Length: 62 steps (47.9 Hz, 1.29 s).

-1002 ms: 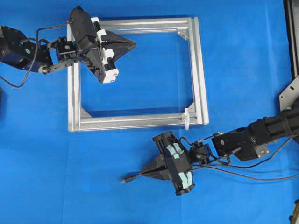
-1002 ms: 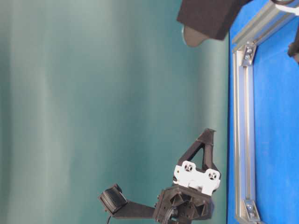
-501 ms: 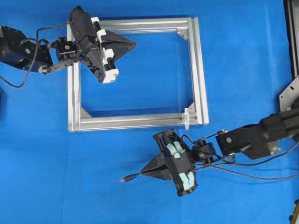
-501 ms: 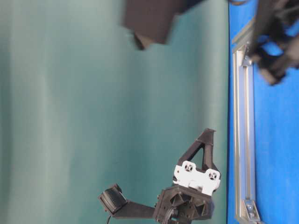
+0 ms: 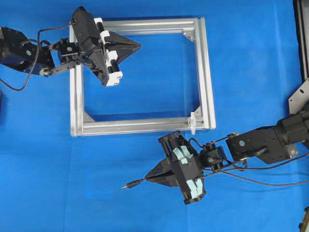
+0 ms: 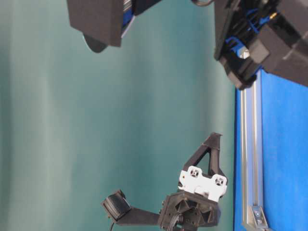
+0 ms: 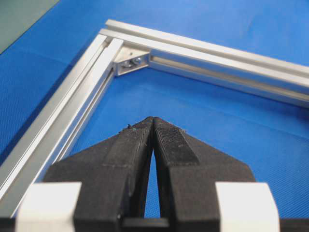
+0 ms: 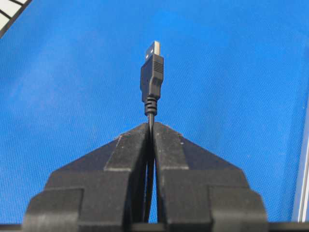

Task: Insert the wire through the string loop located on the right side.
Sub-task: 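Lift the USB plug with the right gripper and swing it rightward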

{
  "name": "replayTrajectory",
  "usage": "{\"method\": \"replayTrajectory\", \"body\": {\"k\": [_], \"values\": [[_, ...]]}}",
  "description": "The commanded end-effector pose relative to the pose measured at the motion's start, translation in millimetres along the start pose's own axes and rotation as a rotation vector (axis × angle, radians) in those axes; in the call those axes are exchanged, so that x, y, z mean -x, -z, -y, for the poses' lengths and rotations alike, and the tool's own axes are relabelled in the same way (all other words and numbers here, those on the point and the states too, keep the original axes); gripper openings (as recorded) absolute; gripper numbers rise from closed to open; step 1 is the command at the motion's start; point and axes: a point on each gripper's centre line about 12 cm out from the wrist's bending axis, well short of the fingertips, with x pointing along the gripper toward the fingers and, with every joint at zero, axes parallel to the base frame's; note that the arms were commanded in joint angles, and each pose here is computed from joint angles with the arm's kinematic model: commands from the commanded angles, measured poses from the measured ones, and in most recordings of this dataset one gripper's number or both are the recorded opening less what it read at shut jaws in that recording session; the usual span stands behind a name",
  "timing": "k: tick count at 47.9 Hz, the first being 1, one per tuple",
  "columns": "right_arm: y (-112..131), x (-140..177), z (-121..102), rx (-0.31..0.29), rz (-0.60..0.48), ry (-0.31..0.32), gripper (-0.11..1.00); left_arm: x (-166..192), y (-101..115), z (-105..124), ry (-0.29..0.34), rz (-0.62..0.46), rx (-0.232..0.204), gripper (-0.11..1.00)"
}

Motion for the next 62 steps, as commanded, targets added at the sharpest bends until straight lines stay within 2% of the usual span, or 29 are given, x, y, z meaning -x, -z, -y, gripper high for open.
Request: {"method": "replayTrajectory", "body": {"k": [1, 62], "values": [[-18.5, 4.2, -0.3, 0.002, 0.052, -0.001, -0.03, 0.9, -15.1, -0.1, 0.002, 0.046, -0.001, -0.02], [-12.9, 10.1, -0.7, -0.002, 0.038, -0.002, -0.03, 1.2, -14.6, -0.1, 0.002, 0.044, 0.001, -0.02]]}}
